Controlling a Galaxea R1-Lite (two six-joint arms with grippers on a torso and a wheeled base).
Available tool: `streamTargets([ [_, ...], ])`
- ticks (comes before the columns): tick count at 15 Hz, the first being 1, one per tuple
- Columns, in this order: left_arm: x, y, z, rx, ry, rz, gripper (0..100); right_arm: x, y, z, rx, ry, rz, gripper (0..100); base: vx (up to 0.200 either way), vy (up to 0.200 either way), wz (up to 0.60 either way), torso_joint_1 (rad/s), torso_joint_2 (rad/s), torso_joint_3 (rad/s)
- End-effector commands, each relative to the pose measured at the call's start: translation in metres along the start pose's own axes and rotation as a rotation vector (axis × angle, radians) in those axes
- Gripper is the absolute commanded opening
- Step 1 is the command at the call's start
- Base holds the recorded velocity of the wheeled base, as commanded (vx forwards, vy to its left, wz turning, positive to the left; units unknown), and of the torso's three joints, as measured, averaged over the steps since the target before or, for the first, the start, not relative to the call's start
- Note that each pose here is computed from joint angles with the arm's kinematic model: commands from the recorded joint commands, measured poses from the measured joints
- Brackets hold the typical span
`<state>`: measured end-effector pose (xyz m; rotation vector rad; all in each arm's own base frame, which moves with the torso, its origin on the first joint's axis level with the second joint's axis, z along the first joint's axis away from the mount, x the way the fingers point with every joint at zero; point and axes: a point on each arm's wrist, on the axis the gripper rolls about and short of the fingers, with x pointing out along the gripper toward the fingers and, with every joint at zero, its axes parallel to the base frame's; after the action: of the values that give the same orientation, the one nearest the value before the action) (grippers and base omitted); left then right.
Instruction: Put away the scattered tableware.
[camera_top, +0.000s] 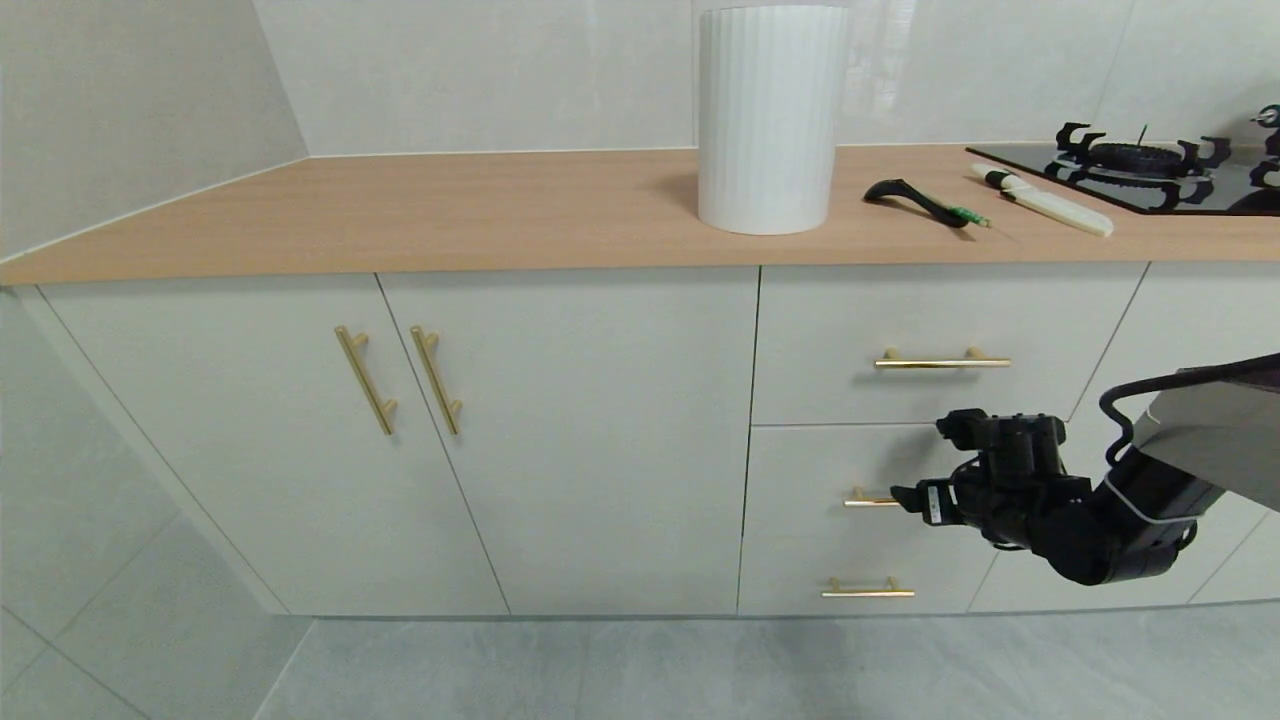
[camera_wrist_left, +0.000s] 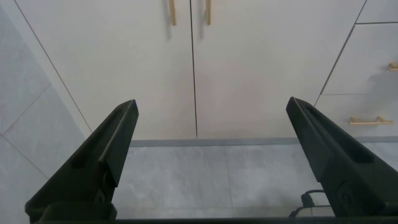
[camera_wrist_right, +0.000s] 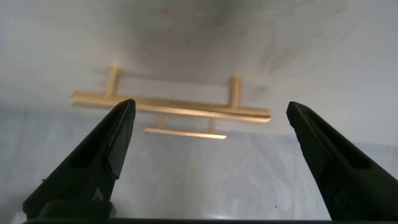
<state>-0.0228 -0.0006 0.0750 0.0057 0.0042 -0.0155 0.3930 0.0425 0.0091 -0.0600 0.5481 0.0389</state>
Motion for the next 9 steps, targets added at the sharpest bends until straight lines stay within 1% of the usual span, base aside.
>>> streamTargets([
  [1, 0.000, 0.000, 0.000, 0.000, 0.000, 0.000, 100, 0.006, 0.001, -0.003, 0.003, 0.003, -0.007, 100, 0.000, 0.000, 0.00, 0.000, 0.00, 0.000],
  [4, 0.000, 0.000, 0.000, 0.000, 0.000, 0.000, 100, 0.013, 0.001, -0.003, 0.015, -0.003, -0.036, 100, 0.000, 0.000, 0.00, 0.000, 0.00, 0.000],
  [6, 0.000, 0.000, 0.000, 0.000, 0.000, 0.000, 100, 0.023, 0.003, -0.003, 0.065, -0.016, -0.077, 100, 0.000, 0.000, 0.00, 0.000, 0.00, 0.000],
  [9, 0.000, 0.000, 0.000, 0.000, 0.000, 0.000, 100, 0.025, 0.011, -0.005, 0.072, -0.023, -0.065, 100, 0.000, 0.000, 0.00, 0.000, 0.00, 0.000],
])
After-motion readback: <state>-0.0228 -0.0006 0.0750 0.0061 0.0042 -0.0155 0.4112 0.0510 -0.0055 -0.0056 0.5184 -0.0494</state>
